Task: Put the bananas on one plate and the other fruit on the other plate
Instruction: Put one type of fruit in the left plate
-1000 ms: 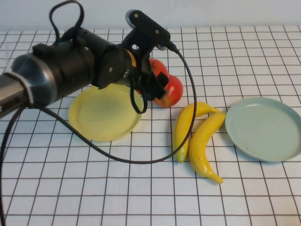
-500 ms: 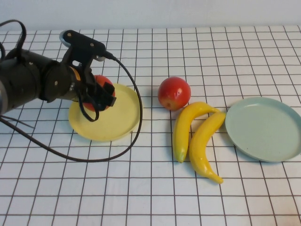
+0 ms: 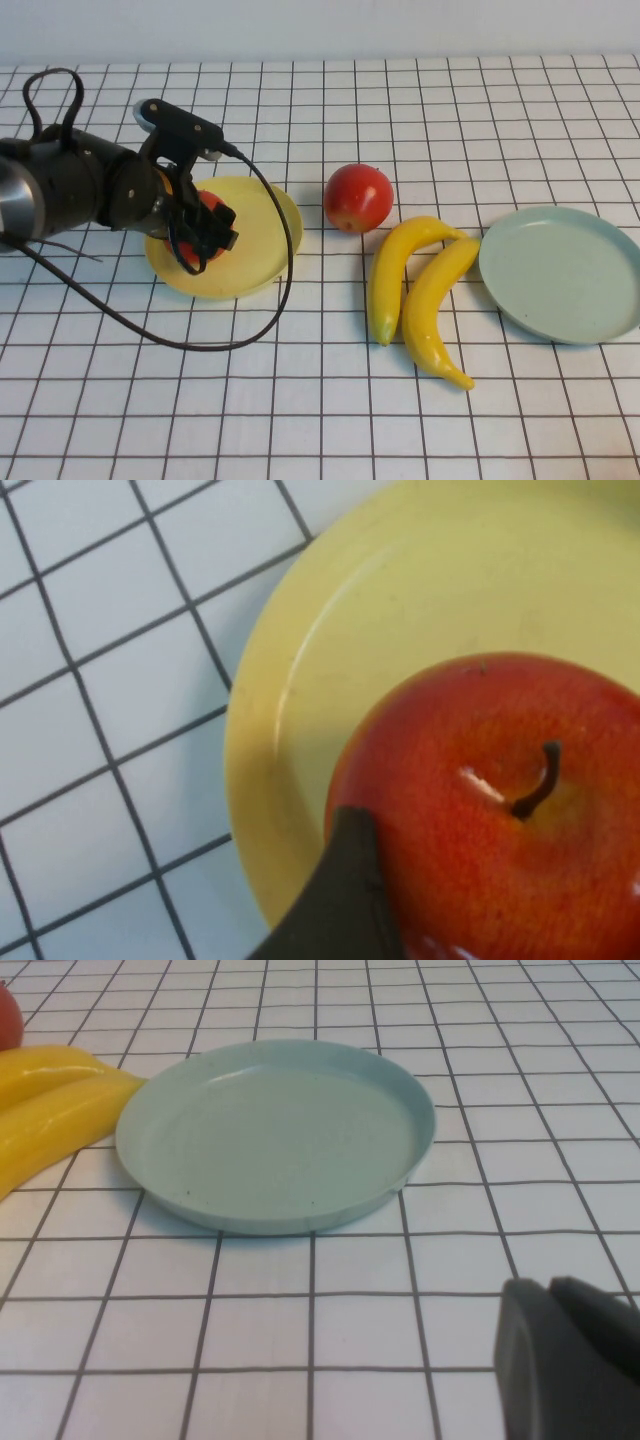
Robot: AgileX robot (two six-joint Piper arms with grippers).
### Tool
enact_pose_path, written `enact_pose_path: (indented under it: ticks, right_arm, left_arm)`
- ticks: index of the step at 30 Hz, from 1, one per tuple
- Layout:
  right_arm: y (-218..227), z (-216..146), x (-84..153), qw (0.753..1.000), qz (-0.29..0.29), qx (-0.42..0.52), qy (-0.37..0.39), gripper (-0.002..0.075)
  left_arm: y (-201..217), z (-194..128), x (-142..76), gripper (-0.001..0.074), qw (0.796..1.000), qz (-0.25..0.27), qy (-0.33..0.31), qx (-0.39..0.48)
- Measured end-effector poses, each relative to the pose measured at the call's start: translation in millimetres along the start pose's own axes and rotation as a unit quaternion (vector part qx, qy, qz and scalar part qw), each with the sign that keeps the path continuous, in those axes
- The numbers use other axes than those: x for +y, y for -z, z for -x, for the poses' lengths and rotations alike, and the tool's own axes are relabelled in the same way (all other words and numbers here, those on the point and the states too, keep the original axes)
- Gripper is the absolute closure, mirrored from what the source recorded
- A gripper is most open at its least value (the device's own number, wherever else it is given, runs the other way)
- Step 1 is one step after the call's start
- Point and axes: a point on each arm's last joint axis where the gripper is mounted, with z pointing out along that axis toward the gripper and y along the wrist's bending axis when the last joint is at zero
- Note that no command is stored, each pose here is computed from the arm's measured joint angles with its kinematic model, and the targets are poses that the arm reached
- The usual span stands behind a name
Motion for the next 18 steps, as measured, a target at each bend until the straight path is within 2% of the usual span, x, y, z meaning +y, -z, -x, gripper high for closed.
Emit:
enact_pose_path:
  ticks: [2, 6, 12, 18]
  right_arm:
    - [0.0, 0.0, 0.0, 1.000, 0.000, 0.000, 0.000, 0.0742]
    - [0.0, 0.0, 0.0, 1.000, 0.000, 0.000, 0.000, 0.0742]
    - [0.0, 0.0, 0.0, 1.000, 0.000, 0.000, 0.000, 0.0742]
    - [0.0, 0.0, 0.0, 1.000, 0.000, 0.000, 0.000, 0.0742]
  left_arm:
    - [0.0, -0.1, 1.3, 0.0147, 1.000, 0.006, -0.014, 0.000]
    - [0.1, 0.8, 3.6, 0.0069, 0.999, 0.019, -0.046, -0.004]
    - [1.5, 3.0, 3.0, 0.0066, 0.999, 0.015, -0.034, -0.015]
    - [26.9, 13.8, 6.5, 0.0066, 0.998, 0.019, -0.019, -0.049]
